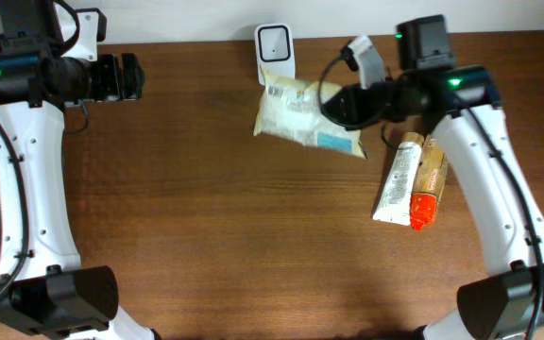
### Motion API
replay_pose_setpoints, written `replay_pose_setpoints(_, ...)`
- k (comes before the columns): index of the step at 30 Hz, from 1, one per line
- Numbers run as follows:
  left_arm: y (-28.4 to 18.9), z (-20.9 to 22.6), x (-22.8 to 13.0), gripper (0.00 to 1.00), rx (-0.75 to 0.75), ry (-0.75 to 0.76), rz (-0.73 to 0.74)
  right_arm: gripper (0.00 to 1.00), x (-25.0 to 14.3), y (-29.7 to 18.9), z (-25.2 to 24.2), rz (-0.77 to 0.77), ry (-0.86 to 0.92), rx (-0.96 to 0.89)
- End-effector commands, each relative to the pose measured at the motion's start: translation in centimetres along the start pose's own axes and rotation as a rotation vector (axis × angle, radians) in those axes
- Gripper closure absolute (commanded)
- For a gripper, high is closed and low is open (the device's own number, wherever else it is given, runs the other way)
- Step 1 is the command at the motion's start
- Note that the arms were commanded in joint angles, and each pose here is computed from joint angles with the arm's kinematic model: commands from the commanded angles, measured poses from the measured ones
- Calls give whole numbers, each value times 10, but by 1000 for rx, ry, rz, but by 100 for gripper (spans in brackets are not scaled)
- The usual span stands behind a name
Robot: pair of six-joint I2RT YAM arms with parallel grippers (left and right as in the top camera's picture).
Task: Scan the item barcode
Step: 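Hold the cream snack bag in front of the scanner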
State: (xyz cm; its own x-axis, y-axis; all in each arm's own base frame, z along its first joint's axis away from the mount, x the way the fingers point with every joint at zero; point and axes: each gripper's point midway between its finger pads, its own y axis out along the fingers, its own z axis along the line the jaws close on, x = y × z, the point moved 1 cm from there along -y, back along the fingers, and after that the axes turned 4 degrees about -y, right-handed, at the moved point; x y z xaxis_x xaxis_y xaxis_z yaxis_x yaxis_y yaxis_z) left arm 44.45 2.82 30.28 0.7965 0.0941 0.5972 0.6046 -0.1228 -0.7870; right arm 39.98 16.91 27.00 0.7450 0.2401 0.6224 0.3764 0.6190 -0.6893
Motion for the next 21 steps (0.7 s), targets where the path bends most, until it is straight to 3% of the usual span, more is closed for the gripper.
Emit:
replay_pose_setpoints(1, -3, 0, 1, 1, -2, 16, -8, 96, 29, -6, -34, -85, -75, -489)
replay_pose_setpoints(3, -3, 0, 1, 1, -2, 15, -8, 96, 49, -7, -49, -147, -139, -712)
replay_pose_setpoints(9, -3, 0, 1, 1, -2, 16, -8, 96, 97, 27, -101, -149, -487, -1095)
replay_pose_setpoints(16, -3, 0, 1, 1, -2, 16, -8, 96, 118, 85, -123, -157, -709, -1221)
replay_pose_setpoints(19, -3, 0, 1, 1, -2, 16, -8, 96, 122, 110, -127, -98, -892, -1299)
replay_pose_setpoints(21, -3, 0, 1, 1, -2, 15, -8, 96, 128, 123, -123, -152, -929, -1339)
